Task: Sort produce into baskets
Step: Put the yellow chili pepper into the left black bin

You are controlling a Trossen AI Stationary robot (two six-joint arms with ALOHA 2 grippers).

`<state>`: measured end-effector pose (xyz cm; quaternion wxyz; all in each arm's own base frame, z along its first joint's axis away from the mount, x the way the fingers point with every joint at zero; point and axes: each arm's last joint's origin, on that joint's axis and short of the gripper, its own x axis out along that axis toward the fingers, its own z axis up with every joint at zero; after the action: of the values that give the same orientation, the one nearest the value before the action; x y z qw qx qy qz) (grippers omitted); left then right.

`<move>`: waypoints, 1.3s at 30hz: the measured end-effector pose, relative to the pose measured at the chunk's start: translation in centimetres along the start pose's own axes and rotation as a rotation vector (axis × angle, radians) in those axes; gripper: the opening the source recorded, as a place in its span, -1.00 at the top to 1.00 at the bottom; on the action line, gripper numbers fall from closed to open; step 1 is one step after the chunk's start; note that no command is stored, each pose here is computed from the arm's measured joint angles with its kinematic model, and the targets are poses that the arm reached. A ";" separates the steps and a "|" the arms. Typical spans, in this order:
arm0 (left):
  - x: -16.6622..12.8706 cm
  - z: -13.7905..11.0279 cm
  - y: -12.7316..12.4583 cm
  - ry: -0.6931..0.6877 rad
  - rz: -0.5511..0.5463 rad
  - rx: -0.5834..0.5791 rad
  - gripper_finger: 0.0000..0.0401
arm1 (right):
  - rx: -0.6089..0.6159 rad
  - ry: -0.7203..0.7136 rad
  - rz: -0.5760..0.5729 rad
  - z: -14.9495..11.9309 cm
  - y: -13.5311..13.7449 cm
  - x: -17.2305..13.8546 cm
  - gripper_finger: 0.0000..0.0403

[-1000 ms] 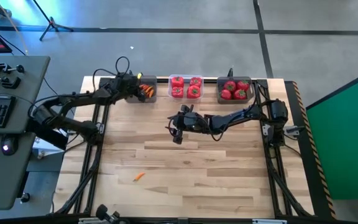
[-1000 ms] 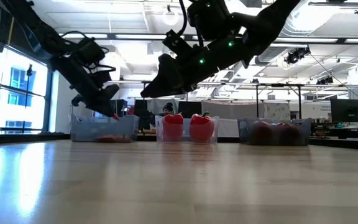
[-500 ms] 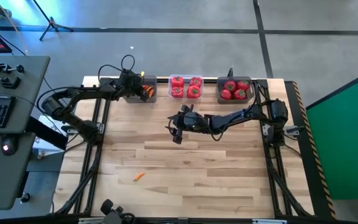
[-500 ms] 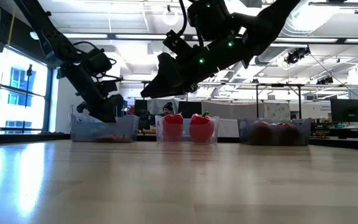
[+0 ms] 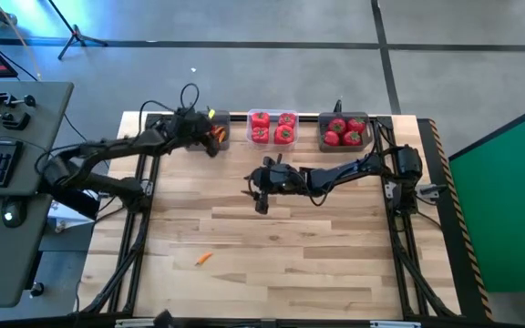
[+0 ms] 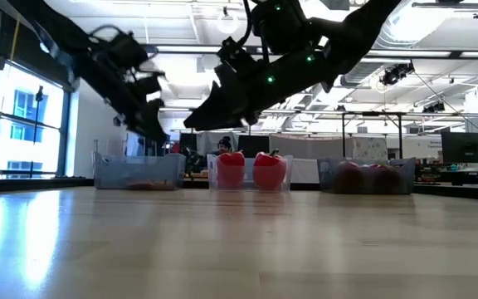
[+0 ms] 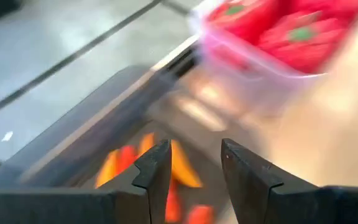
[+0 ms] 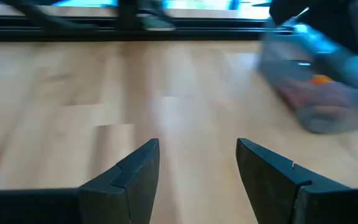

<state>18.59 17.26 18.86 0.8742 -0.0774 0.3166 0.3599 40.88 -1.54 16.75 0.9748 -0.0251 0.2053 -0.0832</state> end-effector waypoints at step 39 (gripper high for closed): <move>-17.7 -13.9 -22.3 0.626 -0.713 0.278 0.38 | -0.073 0.024 0.145 -0.4 2.0 -0.2 -0.01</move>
<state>17.21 -14.33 16.67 0.8080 -0.1677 0.5628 -0.0480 40.84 0.42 16.32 0.9742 -0.0447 0.2211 -0.0054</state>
